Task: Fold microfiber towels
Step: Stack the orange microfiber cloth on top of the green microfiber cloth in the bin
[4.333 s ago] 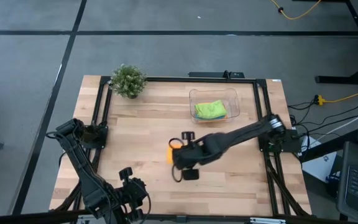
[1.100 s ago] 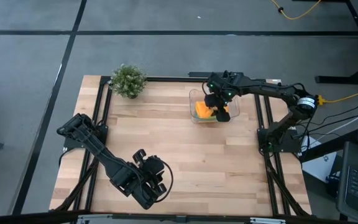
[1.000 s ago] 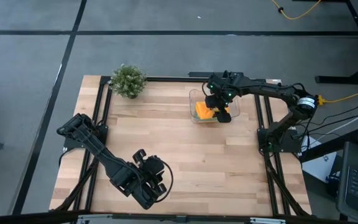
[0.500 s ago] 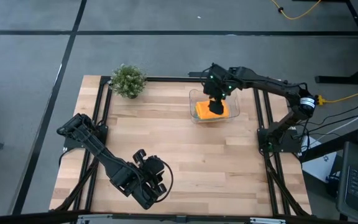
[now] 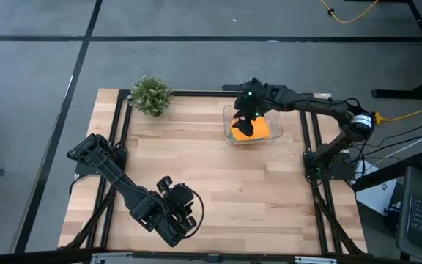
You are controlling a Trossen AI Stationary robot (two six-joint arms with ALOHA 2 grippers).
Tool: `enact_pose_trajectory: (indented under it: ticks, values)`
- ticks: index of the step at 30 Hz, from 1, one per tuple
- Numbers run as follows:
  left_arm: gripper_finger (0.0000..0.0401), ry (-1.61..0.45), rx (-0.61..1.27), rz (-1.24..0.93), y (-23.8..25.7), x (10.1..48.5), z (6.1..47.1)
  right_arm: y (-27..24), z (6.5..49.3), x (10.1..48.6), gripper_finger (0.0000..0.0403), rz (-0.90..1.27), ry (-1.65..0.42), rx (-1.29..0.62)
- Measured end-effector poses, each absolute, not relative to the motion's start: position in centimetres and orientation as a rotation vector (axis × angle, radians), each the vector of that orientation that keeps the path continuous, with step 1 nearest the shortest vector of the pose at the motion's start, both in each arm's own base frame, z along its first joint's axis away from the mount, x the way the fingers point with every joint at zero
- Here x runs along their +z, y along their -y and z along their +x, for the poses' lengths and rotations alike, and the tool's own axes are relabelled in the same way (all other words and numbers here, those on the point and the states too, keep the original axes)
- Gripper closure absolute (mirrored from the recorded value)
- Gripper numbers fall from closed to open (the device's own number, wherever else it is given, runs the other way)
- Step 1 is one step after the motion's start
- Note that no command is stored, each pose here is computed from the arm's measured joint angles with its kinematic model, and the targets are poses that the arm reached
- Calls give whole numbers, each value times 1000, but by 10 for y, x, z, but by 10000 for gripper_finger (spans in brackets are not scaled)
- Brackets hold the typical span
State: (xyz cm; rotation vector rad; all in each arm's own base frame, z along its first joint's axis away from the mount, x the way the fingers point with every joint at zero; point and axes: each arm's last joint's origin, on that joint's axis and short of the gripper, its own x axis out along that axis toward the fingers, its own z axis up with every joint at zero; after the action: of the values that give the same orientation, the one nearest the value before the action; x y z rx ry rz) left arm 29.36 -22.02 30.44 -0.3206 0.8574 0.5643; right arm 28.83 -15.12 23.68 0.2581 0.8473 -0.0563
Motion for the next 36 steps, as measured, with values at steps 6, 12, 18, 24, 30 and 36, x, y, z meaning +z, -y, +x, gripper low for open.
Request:
enact_pose_trajectory:
  ticks: [6,12,18,24,30,36]
  values:
    - [256,-857,567,-323,220,304,294,140,267,208,167,210,-880,-50]
    - [256,-853,582,-318,216,304,296,135,256,180,167,118,-682,-136]
    - [256,-852,596,-321,211,304,300,126,240,151,167,119,-634,-150]
    - [256,-852,601,-322,208,304,302,121,231,139,167,151,-635,-156]
    - [256,-853,600,-323,209,304,301,129,245,158,167,151,-591,-185]
    - [256,-854,597,-323,209,304,301,136,257,179,167,185,-634,-186]
